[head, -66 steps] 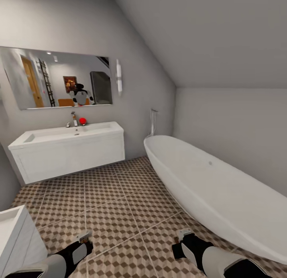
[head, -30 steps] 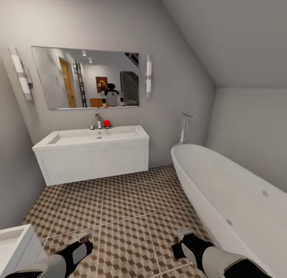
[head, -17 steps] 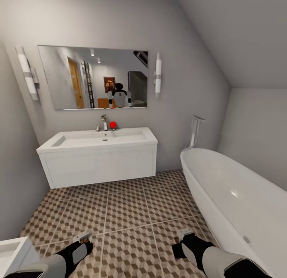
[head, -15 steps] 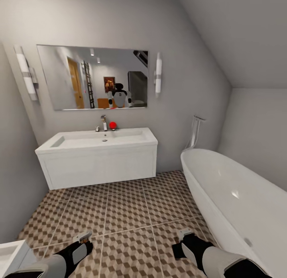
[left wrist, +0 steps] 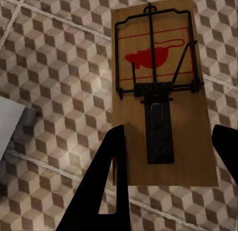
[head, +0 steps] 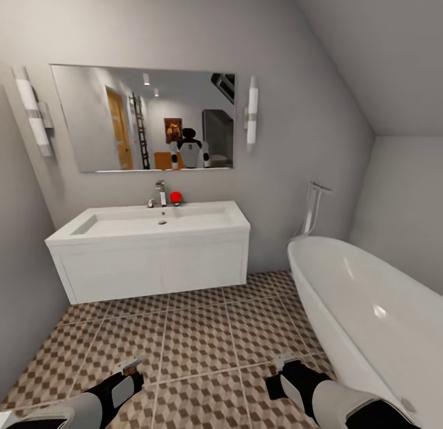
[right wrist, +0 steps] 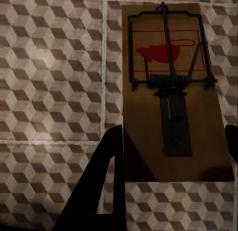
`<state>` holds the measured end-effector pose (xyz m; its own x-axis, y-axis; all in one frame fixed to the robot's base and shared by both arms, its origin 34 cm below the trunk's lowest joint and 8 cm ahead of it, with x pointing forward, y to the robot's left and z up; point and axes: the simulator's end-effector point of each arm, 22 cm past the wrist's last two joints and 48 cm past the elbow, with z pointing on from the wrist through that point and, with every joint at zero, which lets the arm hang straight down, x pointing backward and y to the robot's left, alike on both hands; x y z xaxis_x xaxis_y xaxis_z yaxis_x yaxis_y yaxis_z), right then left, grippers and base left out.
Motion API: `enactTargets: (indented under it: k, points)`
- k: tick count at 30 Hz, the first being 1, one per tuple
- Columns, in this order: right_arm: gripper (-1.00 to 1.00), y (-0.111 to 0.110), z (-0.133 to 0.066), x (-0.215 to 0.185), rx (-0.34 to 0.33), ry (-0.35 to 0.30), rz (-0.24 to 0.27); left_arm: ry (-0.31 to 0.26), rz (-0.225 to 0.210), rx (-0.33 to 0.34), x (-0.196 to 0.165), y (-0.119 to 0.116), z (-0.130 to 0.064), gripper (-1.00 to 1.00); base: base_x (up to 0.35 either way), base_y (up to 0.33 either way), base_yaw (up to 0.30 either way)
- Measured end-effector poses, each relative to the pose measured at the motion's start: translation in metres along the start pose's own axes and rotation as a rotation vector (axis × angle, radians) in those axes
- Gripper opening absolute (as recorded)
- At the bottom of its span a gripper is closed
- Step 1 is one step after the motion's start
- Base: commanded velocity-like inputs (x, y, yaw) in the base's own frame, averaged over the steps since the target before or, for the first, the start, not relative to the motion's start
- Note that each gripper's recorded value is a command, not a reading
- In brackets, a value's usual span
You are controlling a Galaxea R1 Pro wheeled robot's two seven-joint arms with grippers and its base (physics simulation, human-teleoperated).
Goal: Take the four mousetraps from the cabinet in the bathroom and place them on the bathroom floor. Make sure all four end up on the same floor surface, and ensure that at least two of them are either under or directly next to the same bathroom sink.
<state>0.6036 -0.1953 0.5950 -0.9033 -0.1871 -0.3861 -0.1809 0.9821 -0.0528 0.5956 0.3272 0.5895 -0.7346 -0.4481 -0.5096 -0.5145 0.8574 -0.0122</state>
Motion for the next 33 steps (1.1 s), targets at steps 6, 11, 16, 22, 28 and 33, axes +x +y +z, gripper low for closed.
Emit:
enactTargets:
  k: [6, 11, 16, 22, 28, 33]
  points:
    - [-1.00, 0.0000, 0.0000, 0.0000, 0.000, 0.000, 0.000, 0.000, 0.000, 0.000, 0.0001, 0.0001, 0.0000, -1.00, 0.322, 0.000, 0.257]
    - [-1.00, 0.0000, 0.0000, -0.0001, 0.000, 0.000, 0.000, 0.000, 0.000, 0.000, 0.0000, 0.0000, 0.0000, -1.00, 0.322, 0.000, 0.268]
    - [-1.00, 0.0000, 0.0000, -0.0001, 0.000, 0.000, 0.000, 0.000, 0.000, 0.000, 0.0000, 0.0001, 0.0000, -1.00, 0.322, 0.000, 0.270]
    - [-1.00, 0.0000, 0.0000, -0.0001, 0.000, 0.000, 0.000, 0.000, 0.000, 0.000, -0.0002, -0.0001, 0.0000, -1.00, 0.322, 0.000, 0.224]
    - [-1.00, -0.0001, 0.0001, 0.0000, 0.000, 0.000, 0.000, 0.000, 0.001, 0.000, -0.0001, -0.0004, 0.0000, -1.00, 0.282, 0.000, 0.045]
    - [-1.00, -0.0002, 0.0004, 0.0000, 0.000, 0.000, -0.001, 0.000, 0.003, 0.001, 0.0003, -0.0011, 0.0002, -1.00, 0.072, 0.000, 0.006]
